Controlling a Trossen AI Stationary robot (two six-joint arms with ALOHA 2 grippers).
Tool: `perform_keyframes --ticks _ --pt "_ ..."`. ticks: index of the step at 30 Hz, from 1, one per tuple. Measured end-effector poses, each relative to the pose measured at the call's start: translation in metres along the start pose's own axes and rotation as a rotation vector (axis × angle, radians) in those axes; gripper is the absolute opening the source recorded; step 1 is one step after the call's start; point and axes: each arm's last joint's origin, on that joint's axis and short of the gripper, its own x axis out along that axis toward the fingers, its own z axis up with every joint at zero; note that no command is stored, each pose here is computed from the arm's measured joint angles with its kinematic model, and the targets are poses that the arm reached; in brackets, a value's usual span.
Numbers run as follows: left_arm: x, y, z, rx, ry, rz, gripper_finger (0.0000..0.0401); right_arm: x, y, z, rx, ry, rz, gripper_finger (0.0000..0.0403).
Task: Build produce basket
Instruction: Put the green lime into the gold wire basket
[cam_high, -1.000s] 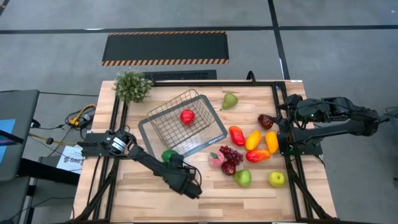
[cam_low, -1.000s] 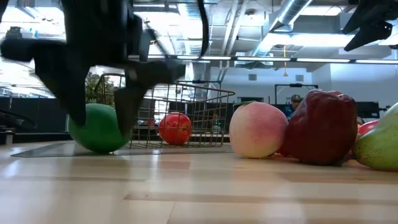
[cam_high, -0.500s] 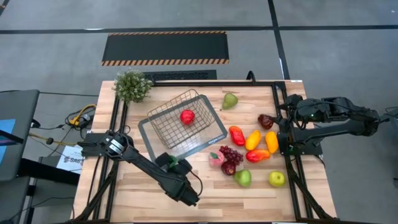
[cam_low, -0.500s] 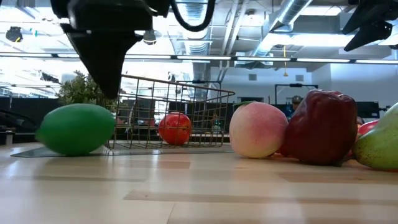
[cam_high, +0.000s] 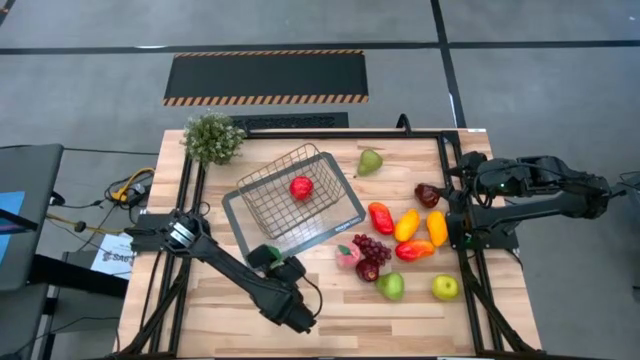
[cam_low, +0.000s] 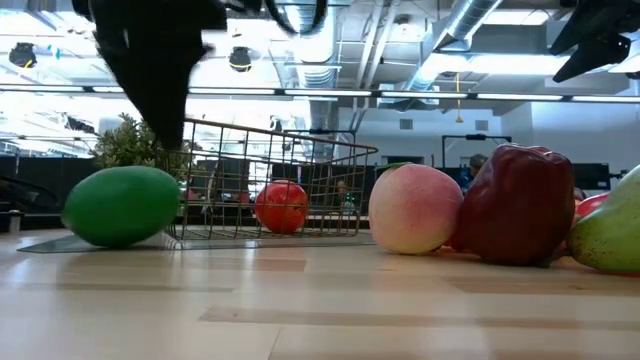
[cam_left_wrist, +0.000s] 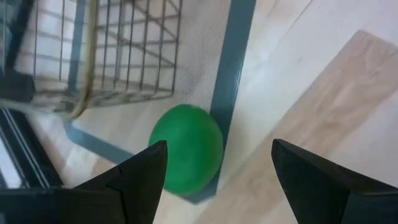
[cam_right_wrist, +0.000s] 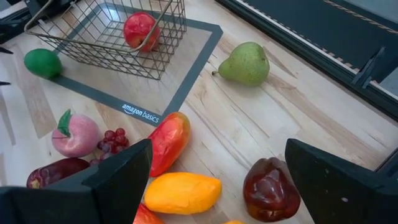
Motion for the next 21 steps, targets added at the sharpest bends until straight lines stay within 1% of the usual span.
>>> perform_keyframes --ticks 3,6,8,10,14,16,18,21 --pt "-0.016 0.015 -0.004 -0.032 -0.008 -0.048 0.0277 0.0 0.0 0.0 0.0 0.0 0.0 0.0385" --pt "-0.035 0.039 -0.004 -0.064 -0.027 -0.107 0.0277 0.003 0.001 -0.001 -0.001 0.001 -0.003 0.0385" --pt "-0.044 0.055 -0.004 -0.005 -0.05 -0.146 0.0277 0.007 0.001 -0.004 -0.007 0.012 -0.01 0.0385" --pt "-0.046 0.062 -0.007 0.038 -0.068 -0.198 0.0277 0.011 0.001 -0.006 -0.012 0.024 -0.017 0.0385" --pt "-0.032 0.068 -0.009 -0.007 -0.064 -0.305 0.0277 0.013 0.002 -0.007 -0.012 0.025 -0.018 0.0385" --pt "-0.02 0.064 -0.011 0.027 -0.074 -0.354 0.0277 0.013 0.002 -0.007 -0.013 0.025 -0.017 0.0385" --pt "-0.006 0.058 -0.014 0.078 -0.067 -0.376 0.0277 0.013 0.002 -0.007 -0.012 0.025 -0.017 0.0385" --pt "0.012 0.058 -0.016 0.149 -0.058 -0.346 0.0277 0.013 0.002 -0.007 -0.01 0.026 -0.016 0.0385"
